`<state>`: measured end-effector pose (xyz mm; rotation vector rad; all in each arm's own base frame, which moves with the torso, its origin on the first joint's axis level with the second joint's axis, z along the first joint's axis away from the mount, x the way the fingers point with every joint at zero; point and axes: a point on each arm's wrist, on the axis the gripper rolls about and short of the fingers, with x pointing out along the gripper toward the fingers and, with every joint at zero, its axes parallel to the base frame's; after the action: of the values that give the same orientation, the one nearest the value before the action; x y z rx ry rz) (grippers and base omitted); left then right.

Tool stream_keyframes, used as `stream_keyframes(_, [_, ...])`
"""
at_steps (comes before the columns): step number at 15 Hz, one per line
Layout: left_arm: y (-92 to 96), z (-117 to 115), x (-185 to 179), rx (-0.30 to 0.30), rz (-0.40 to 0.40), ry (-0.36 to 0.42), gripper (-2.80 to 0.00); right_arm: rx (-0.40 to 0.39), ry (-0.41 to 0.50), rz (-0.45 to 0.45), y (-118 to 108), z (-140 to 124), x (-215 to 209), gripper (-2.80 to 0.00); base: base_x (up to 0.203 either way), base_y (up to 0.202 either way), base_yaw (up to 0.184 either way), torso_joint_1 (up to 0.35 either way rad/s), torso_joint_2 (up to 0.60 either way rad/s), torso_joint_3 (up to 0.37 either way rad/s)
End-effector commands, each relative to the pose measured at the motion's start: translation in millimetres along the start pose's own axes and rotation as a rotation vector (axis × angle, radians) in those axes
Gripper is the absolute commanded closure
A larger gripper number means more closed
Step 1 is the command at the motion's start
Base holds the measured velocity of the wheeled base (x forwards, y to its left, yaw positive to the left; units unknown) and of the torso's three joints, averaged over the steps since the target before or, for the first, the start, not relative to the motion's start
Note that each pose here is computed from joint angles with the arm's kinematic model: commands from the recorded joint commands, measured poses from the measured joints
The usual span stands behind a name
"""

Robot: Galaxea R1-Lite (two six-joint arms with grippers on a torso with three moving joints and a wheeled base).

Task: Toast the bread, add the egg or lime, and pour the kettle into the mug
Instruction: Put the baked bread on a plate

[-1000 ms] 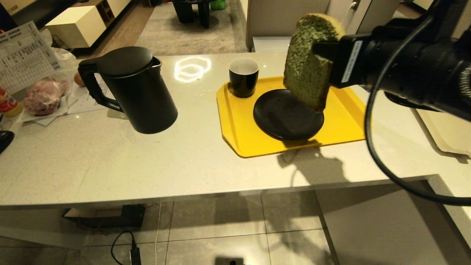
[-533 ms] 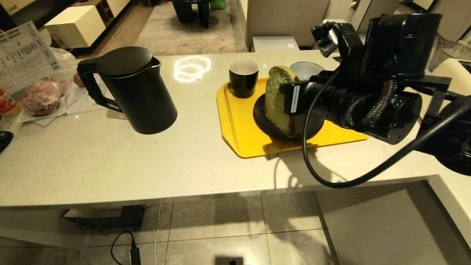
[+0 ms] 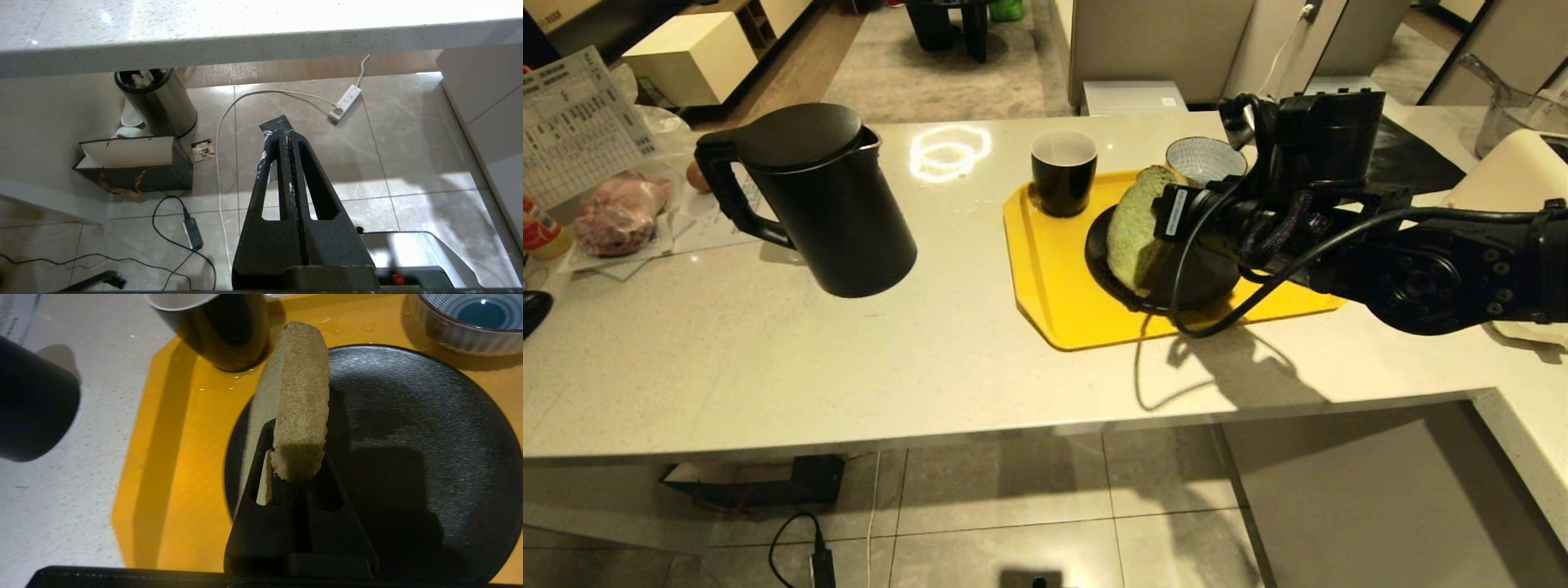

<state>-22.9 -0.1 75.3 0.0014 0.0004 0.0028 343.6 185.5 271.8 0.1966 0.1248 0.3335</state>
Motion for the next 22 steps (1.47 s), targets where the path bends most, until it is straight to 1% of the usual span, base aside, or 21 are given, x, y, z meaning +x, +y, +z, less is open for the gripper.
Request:
stream_keyframes(1, [0.0,0.0,0.1,0.0,0.0,0.001,0.0,0.003,0.015,-0.027,-16.8,-4.7,10.8,0.0,0.0,0.0,0.0,0.0,0.0,0.0])
stream_keyframes(3, [0.0,0.0,0.1,0.0,0.0,0.001,0.0,0.002,0.023,-0.027,-24.0,-5.8,13.9,0.0,0.0,0.0,0.0,0.0,0.0,0.0])
stream_keyframes(6, [0.0,0.0,0.1,0.0,0.0,0.001,0.0,-0.001,0.019,-0.025,-32.0,-7.1,6.7,0.0,0.0,0.0,0.0,0.0,0.0,0.0])
stream_keyframes(7, [0.0,0.0,0.1,0.0,0.002,0.001,0.0,-0.009,0.002,-0.024,-33.4,-5.5,1.5,0.0,0.0,0.0,0.0,0.0,0.0,0.0])
stream_keyframes(9, [0.0,0.0,0.1,0.0,0.002,0.001,0.0,-0.04,-0.006,-0.028,-35.7,-4.0,-5.2,0.0,0.0,0.0,0.0,0.0,0.0,0.0])
stream_keyframes(10, [0.0,0.0,0.1,0.0,0.0,0.001,0.0,-0.046,-0.008,-0.033,-37.6,-3.3,-5.2,-2.8,0.0,0.0,0.0,0.0,0.0,0.0])
stream_keyframes(13, [0.0,0.0,0.1,0.0,0.0,0.001,0.0,-0.051,-0.021,-0.044,-41.9,1.6,-6.4,-2.8,0.0,0.0,0.0,0.0,0.0,0.0])
stream_keyframes(18, [0.0,0.0,0.1,0.0,0.002,0.001,0.0,-0.052,-0.012,-0.055,-46.1,0.5,-12.5,-2.8,0.0,0.0,0.0,0.0,0.0,0.0])
stream_keyframes(22, [0.0,0.0,0.1,0.0,0.002,0.001,0.0,-0.084,-0.027,-0.083,-55.1,8.3,-20.1,-2.8,0.0,0.0,0.0,0.0,0.0,0.0])
